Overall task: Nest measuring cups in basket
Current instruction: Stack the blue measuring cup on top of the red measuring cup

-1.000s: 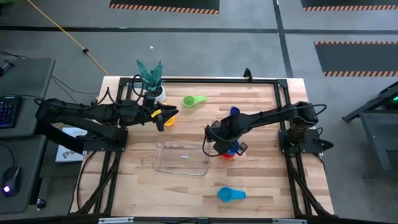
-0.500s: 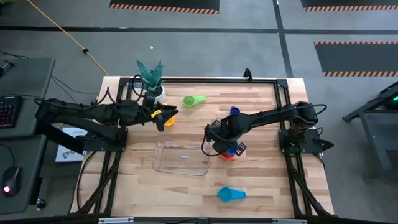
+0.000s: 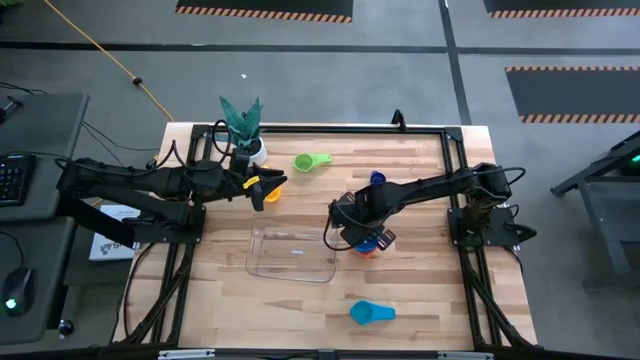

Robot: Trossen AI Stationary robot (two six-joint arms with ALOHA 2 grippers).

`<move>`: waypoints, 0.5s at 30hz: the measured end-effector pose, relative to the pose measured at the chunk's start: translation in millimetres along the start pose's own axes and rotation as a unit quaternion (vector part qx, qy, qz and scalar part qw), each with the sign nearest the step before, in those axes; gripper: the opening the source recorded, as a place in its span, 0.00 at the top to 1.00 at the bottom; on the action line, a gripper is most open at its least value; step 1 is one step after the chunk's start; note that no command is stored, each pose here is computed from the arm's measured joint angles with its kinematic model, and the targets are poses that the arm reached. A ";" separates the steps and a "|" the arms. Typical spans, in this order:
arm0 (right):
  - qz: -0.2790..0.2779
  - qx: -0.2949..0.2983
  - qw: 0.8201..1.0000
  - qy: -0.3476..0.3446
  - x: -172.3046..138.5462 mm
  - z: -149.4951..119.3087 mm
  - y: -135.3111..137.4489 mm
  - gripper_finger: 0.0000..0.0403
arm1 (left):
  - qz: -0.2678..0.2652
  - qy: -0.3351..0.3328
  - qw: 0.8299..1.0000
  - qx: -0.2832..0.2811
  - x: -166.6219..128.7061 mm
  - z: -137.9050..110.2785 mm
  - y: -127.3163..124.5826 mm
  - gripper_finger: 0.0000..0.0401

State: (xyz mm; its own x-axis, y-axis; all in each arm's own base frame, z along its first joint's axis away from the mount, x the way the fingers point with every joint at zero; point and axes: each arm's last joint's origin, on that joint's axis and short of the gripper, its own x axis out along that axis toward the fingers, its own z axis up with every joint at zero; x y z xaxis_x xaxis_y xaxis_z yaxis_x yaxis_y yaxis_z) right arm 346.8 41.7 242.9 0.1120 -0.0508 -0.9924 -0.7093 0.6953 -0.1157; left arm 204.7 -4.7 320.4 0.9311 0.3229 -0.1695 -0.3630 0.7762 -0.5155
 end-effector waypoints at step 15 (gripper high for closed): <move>0.039 0.262 0.958 0.106 -6.5 -67.9 20.8 0.83 | 0.000 0.000 1.000 0.000 0.0 0.0 0.1 0.70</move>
State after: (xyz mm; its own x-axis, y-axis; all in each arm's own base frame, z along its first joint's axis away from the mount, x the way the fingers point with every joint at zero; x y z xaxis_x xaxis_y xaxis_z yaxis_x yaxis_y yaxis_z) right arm 284.1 7.8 244.1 -0.1104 -0.0907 -0.9897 -0.2562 0.9648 -0.0599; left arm 204.7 -4.7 320.4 0.9309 0.3235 -0.1699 -0.3637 0.7762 -0.5150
